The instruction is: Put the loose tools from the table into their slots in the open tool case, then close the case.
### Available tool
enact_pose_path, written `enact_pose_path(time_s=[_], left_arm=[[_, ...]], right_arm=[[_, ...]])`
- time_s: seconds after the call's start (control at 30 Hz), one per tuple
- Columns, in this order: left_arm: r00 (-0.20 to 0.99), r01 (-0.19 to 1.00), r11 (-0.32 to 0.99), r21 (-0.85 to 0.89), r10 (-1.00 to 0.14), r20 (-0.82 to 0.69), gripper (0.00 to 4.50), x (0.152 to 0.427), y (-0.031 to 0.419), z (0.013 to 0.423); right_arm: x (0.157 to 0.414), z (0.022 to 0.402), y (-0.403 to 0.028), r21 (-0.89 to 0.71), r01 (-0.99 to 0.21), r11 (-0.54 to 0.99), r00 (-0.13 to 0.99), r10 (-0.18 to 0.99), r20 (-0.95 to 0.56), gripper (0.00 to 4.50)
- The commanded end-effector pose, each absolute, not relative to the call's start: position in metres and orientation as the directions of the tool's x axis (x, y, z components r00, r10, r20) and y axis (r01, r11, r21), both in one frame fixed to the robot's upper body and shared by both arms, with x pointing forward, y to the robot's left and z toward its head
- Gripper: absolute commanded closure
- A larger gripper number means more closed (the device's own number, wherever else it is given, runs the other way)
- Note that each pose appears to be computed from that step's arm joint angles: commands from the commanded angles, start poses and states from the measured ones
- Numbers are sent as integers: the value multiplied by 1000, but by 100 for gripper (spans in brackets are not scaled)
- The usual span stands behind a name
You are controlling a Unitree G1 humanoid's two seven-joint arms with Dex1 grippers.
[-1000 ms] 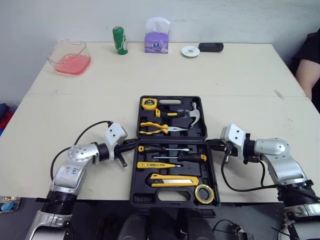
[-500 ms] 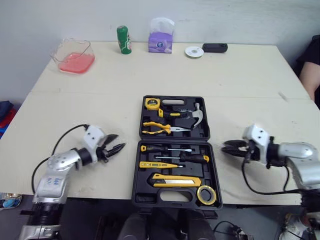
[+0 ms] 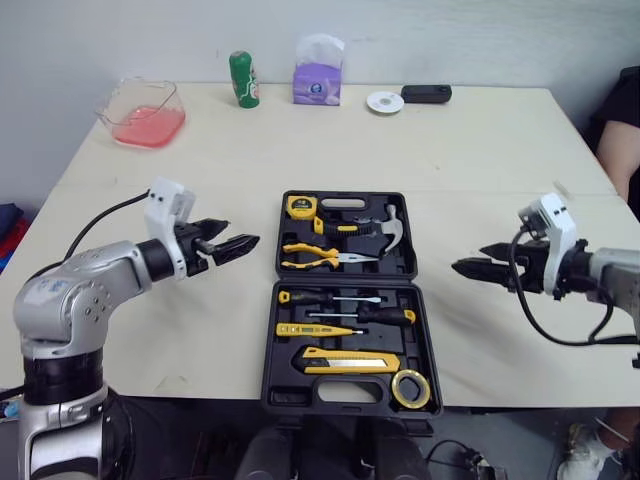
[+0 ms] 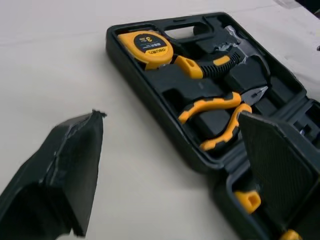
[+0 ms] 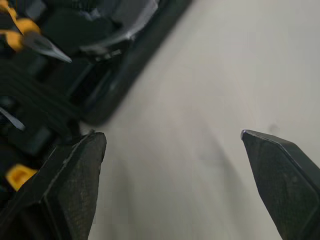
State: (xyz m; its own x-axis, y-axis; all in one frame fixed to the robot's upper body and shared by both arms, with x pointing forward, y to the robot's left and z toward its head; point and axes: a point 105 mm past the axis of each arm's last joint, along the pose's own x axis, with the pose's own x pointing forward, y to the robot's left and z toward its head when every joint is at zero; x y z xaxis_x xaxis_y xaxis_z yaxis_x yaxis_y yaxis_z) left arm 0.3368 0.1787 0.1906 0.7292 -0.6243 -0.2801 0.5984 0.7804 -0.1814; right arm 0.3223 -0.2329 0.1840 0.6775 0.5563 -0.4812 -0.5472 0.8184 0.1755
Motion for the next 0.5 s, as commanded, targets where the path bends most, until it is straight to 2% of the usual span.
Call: enact_pose_path(time_s=[0.03, 0.17, 0.3, 0.5], left_arm=[[724, 542, 805, -242, -593, -351, 0, 349, 172, 197], [720, 520, 818, -246, -575, -389, 0, 362, 161, 201], [673, 533, 825, -187, -548, -497, 0, 362, 155, 184], [659, 535, 818, -211, -560, -503, 0, 369, 139, 176]], right_arm=[[320, 195, -212, 286, -517, 806, 606, 581, -543, 3], [329, 193, -197, 307, -477, 823, 604, 561, -566, 3], [341, 191, -190, 290, -440, 850, 633, 523, -571, 3], [354, 190, -182, 265, -396, 879, 659, 473, -585, 3]])
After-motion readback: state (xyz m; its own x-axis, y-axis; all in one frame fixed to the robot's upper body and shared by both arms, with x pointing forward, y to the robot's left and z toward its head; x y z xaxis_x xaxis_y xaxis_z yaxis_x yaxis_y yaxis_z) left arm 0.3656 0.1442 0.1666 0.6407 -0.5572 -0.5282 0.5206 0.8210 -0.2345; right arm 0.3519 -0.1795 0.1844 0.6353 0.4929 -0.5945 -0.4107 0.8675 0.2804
